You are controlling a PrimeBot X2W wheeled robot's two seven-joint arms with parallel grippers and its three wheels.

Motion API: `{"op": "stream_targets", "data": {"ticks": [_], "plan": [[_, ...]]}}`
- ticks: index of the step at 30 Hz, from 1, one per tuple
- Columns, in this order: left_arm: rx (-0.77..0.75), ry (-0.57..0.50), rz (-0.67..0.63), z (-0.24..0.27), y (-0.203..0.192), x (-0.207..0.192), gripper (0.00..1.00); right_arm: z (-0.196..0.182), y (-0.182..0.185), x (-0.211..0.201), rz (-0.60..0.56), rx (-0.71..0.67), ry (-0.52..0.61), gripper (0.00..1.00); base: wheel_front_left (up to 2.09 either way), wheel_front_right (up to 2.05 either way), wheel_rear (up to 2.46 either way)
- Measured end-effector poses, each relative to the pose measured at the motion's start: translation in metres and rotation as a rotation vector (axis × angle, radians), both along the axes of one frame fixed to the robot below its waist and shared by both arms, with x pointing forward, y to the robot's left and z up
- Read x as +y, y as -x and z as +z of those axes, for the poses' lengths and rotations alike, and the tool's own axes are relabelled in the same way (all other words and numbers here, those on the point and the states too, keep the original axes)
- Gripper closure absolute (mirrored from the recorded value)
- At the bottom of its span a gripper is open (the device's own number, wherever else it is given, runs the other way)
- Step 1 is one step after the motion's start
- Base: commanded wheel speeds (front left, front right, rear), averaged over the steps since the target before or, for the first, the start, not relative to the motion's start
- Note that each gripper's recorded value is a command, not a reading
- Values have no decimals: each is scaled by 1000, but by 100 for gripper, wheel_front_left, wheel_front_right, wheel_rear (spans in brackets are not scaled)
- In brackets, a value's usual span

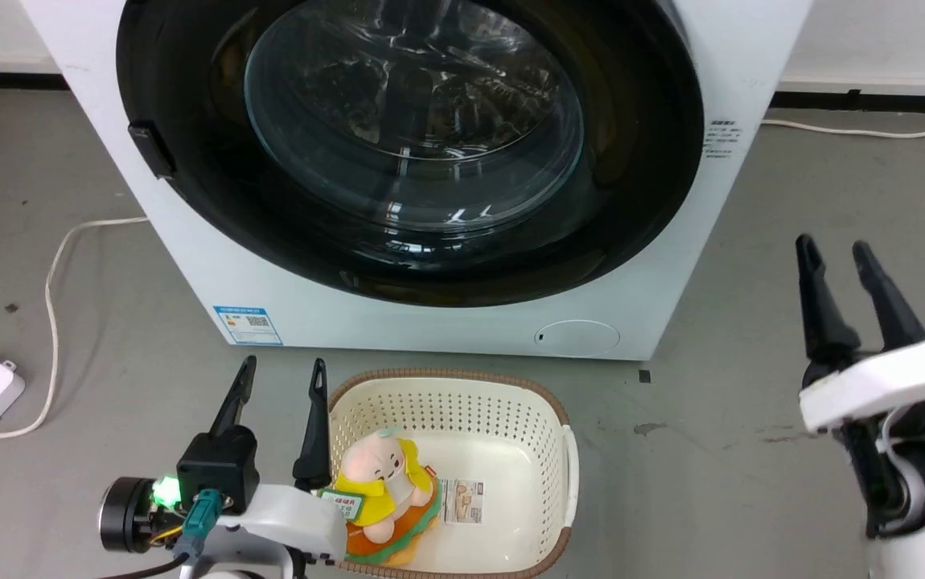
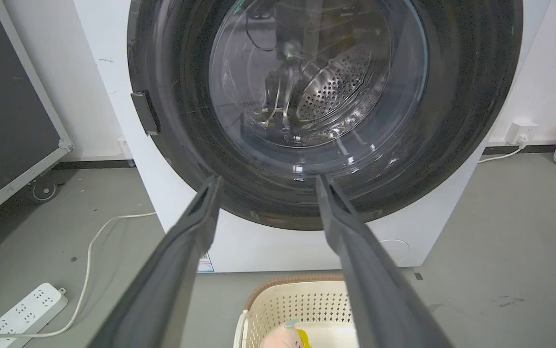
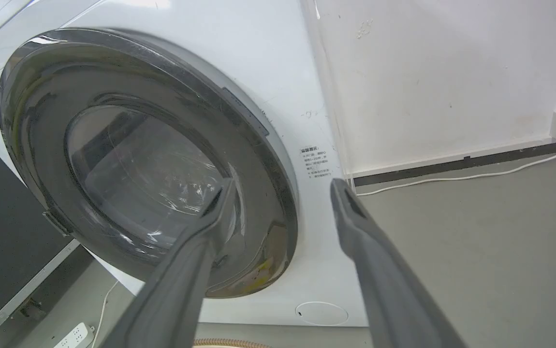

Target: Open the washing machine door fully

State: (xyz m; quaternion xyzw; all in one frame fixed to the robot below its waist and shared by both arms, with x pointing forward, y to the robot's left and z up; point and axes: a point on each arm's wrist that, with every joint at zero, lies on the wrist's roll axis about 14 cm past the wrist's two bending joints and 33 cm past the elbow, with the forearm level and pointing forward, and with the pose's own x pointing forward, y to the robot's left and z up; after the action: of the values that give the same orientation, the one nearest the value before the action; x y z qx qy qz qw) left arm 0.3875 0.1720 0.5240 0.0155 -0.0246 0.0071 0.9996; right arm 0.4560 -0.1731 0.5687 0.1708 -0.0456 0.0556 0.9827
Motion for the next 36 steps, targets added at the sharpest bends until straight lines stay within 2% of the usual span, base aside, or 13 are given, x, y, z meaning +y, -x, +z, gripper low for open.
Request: {"op": "stream_targets", "data": {"ticks": [1,2,3,12,23,36], "plan": [[-4,0,1,1,-1,0,0,1,-3,0,0,2,-9,27,0,0,0],[-9,-1,2,2,-2,0,0,2,-6,-1,-1,3,-18,72,0,0,0],[-12,-1,3,3,-3,1,0,3,-9,-1,0,5,-29,100,0,0,0],[-11,13,27,-2,-6,5,0,-3,-43,-9,-14,71,-131,100,0,0,0],[-26,14,45,-2,-15,8,0,-10,-94,-5,20,186,-317,100,0,0,0],[-26,13,94,-7,-16,19,0,-16,-140,29,154,338,-534,100,0,0,0]]}}
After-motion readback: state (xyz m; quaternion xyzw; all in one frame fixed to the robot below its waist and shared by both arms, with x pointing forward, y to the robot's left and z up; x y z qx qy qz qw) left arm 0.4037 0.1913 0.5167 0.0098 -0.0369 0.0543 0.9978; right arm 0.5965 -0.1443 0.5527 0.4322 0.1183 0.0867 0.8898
